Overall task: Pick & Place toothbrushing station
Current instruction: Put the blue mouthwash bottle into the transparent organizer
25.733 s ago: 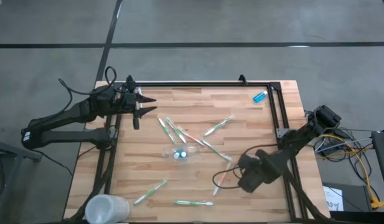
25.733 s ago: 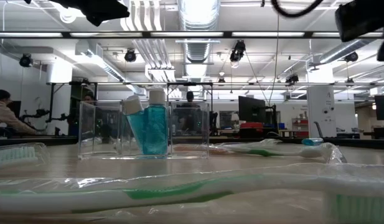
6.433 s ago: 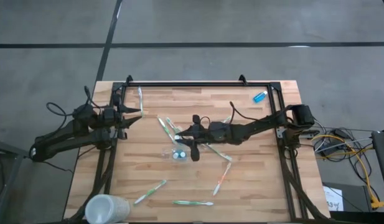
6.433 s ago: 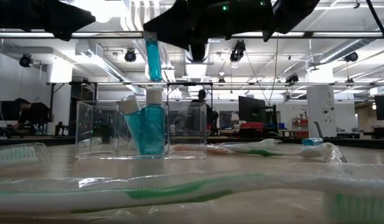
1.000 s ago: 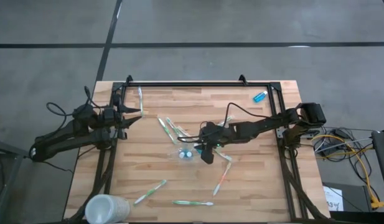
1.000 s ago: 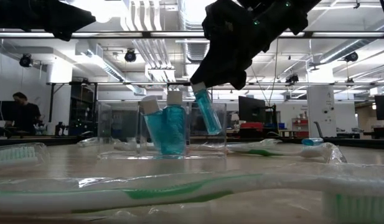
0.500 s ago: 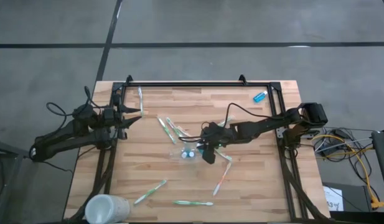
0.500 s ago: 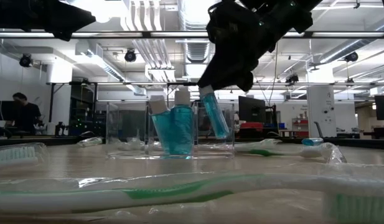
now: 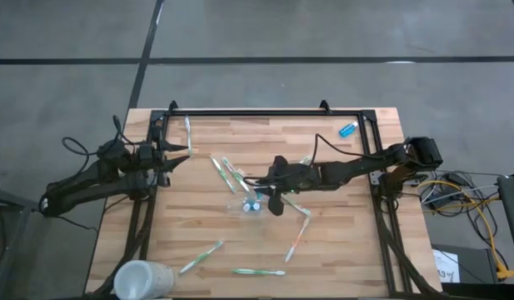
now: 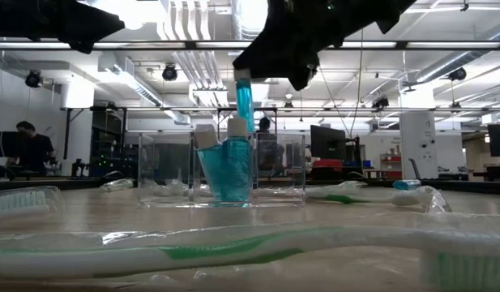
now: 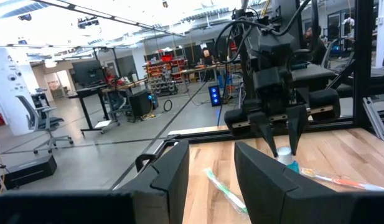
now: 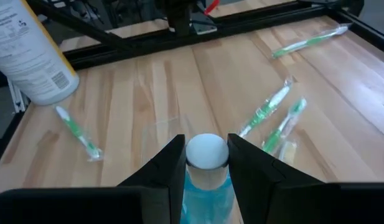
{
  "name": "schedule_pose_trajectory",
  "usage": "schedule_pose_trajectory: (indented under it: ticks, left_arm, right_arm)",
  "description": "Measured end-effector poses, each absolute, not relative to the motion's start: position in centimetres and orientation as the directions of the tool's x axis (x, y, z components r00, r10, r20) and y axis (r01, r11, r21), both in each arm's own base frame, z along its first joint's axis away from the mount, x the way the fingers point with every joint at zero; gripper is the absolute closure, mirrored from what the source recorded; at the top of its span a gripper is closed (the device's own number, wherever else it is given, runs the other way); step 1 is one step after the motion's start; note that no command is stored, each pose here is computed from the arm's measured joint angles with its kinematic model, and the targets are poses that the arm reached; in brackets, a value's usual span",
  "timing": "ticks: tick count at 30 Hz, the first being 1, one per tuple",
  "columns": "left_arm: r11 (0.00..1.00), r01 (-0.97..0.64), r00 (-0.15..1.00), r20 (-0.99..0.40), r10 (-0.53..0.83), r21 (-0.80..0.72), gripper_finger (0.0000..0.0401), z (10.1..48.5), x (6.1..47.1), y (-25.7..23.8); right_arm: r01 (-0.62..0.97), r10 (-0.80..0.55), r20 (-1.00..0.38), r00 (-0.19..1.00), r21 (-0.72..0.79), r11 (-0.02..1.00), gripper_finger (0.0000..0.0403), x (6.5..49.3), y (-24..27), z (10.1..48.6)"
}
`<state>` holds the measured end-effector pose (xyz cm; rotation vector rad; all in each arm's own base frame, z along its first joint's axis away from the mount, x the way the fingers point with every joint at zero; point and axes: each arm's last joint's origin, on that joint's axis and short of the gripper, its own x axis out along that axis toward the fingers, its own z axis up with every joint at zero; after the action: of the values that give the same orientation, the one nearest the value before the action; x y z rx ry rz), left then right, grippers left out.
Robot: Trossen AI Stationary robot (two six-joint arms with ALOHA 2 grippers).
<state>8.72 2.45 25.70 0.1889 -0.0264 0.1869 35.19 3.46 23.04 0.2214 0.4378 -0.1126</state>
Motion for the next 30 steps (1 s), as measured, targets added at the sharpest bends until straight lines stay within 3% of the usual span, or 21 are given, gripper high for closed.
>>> schedule_pose_trajectory:
  ticks: [15, 30]
  left_arm:
    - [0.965, -0.187, 0.982, 0.044, 0.182, 0.184, 0.0268, 25.7, 8.7, 2.5]
    - [0.965, -0.187, 0.982, 0.04, 0.182, 0.184, 0.0268, 25.7, 8.7, 2.5]
  right_arm:
    - [0.133, -0.043, -0.402, 0.915, 0.198, 0.971, 0.0303, 35.3, 3.7, 23.2]
    - [0.126, -0.027, -0.422, 0.906, 0.209, 0.97, 0.0303, 36.6, 4.0, 20.5]
